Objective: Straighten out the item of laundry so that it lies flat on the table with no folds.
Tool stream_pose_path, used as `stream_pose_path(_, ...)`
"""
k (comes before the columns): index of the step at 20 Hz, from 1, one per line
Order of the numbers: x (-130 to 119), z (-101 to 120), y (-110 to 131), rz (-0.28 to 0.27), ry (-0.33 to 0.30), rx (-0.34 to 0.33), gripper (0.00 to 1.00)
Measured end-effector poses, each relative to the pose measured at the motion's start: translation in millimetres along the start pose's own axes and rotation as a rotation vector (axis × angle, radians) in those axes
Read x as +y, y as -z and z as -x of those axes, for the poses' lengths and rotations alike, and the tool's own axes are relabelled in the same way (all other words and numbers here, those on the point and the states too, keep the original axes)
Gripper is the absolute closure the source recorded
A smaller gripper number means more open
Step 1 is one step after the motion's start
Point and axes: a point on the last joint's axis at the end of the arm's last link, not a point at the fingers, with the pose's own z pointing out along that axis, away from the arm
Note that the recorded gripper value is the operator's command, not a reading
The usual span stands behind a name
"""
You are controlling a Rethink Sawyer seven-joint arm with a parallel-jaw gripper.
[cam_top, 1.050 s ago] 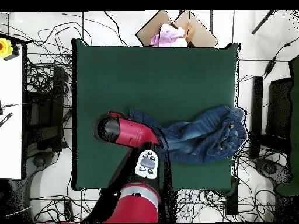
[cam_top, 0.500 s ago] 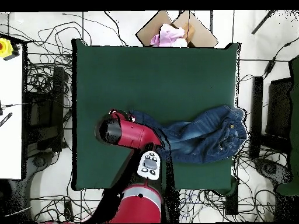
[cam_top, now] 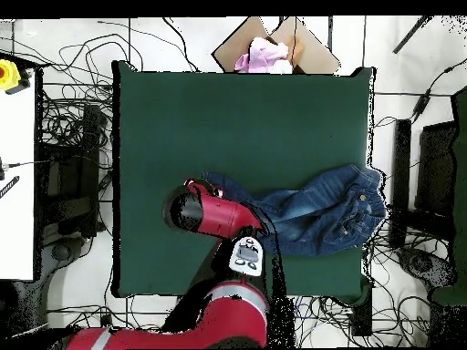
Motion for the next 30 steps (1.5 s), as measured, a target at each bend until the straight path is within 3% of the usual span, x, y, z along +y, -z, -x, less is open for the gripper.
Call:
stream_pose_path(5,-36,-13,-42,-0.028,-0.013,0.008,0.00)
stream_pose_path(7,-44,-15,-56,-0.029,-0.006,-0.032,0.00)
stream_pose_path(11,-44,-20,-56,-0.025,0.056,-0.101,0.00)
stream_pose_path(18,-47,-23,-56,-0.013,0.106,-0.132,0.00)
stream_pose_path(19,-46,-22,-57,0.003,0.109,-0.132,1.00)
stream_pose_path(30,-46,-18,-58,0.008,0.104,-0.138,1.00)
